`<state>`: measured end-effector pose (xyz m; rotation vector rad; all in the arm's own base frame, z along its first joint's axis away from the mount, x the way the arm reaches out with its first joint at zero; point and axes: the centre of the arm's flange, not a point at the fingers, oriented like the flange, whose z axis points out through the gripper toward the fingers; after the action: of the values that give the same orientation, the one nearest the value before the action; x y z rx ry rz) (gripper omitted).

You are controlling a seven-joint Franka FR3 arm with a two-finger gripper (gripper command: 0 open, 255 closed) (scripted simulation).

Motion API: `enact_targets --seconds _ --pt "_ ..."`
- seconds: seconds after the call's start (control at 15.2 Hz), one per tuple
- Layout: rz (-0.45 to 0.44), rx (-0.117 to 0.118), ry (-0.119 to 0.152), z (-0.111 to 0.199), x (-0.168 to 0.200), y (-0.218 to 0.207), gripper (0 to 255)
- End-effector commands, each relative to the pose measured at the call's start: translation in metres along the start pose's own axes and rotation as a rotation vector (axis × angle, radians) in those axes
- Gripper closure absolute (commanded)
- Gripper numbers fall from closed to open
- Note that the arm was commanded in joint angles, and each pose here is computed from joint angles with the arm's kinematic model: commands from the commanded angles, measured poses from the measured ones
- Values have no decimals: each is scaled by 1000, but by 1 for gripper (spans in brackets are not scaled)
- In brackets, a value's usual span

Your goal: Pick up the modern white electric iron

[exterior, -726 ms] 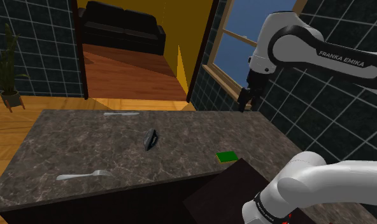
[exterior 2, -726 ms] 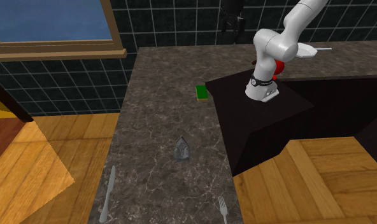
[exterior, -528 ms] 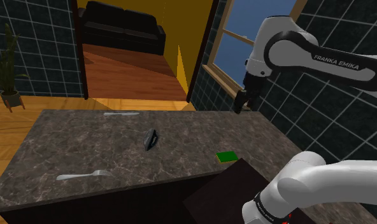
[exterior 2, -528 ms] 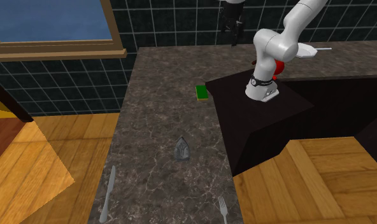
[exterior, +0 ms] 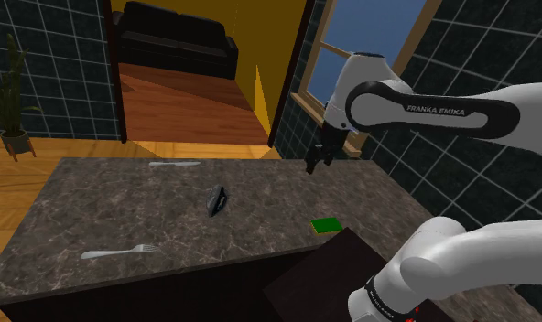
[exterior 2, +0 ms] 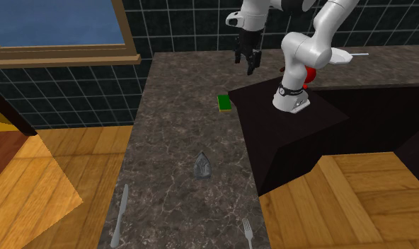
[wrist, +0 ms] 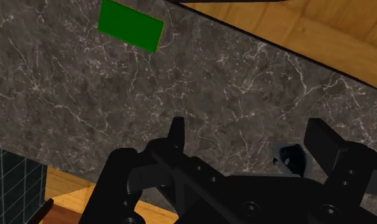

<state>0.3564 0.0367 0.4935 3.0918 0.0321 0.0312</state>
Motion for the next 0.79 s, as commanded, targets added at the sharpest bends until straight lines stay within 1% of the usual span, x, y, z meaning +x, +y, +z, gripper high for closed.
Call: enact_targets --seconds 0.0,0.73 --pt "-4 11 31 18 14 -7 0" --pt "-26 66 177 106 91 -61 0"
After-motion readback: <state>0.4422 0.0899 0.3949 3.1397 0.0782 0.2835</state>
